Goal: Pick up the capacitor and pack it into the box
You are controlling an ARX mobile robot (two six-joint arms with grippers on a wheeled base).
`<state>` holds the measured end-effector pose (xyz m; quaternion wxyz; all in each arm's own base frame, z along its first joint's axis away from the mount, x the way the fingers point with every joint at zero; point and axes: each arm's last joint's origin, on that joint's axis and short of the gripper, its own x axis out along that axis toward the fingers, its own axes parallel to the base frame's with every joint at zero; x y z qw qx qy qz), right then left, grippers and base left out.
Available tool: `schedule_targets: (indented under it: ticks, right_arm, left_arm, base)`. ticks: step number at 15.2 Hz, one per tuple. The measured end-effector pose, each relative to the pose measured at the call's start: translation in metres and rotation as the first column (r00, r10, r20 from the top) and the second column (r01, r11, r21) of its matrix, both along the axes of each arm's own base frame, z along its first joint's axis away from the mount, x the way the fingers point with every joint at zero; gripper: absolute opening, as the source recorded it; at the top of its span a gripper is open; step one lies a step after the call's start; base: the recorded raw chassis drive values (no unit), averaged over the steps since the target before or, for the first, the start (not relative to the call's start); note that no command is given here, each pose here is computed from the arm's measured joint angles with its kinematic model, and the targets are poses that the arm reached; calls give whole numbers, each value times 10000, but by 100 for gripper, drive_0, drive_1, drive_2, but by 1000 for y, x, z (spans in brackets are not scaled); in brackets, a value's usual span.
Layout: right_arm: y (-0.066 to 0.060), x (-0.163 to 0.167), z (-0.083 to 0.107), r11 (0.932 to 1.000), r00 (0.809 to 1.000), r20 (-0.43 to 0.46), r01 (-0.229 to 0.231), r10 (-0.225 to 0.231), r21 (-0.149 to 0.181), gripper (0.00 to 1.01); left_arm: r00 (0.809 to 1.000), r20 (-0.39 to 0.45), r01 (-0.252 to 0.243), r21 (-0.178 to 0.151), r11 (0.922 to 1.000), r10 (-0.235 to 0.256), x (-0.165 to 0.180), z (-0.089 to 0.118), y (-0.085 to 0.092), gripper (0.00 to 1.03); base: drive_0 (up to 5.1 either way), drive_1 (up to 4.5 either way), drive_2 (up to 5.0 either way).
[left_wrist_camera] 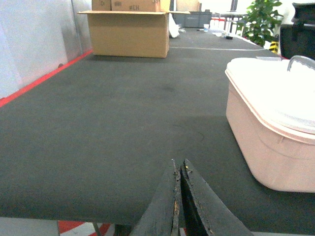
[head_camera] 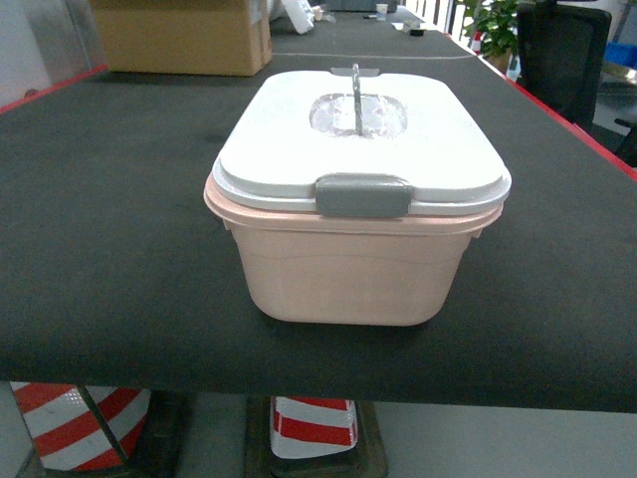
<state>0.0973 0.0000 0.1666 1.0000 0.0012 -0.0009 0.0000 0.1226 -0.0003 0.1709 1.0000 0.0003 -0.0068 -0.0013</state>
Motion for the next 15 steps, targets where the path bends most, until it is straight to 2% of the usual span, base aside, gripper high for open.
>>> schedule_targets:
  ticks: [10,12,13,15]
  right_arm:
    - [0,0,0,10000,10000,0,4,-4,0,98]
    - [0,0,0,10000,10000,0,4,-4,4,98]
    - [0,0,0,10000,10000,-4,8,-8,4,98]
    - [0,0,0,10000,10000,4,0,0,4,98]
  left_arm:
    - [10000,19,0,0,10000,0,-15,0,0,2]
    - [9993,-381,-4,1,10000,4,-24,-6,0,2]
    - [10000,92,23,4,10000,-23,-25,-1,0,2]
    - [9998,-217,-23,1,10000,23,-25,-5,0,2]
  base:
    - [0,0,0]
    - [0,0,0]
    - [0,0,0]
    - [0,0,0]
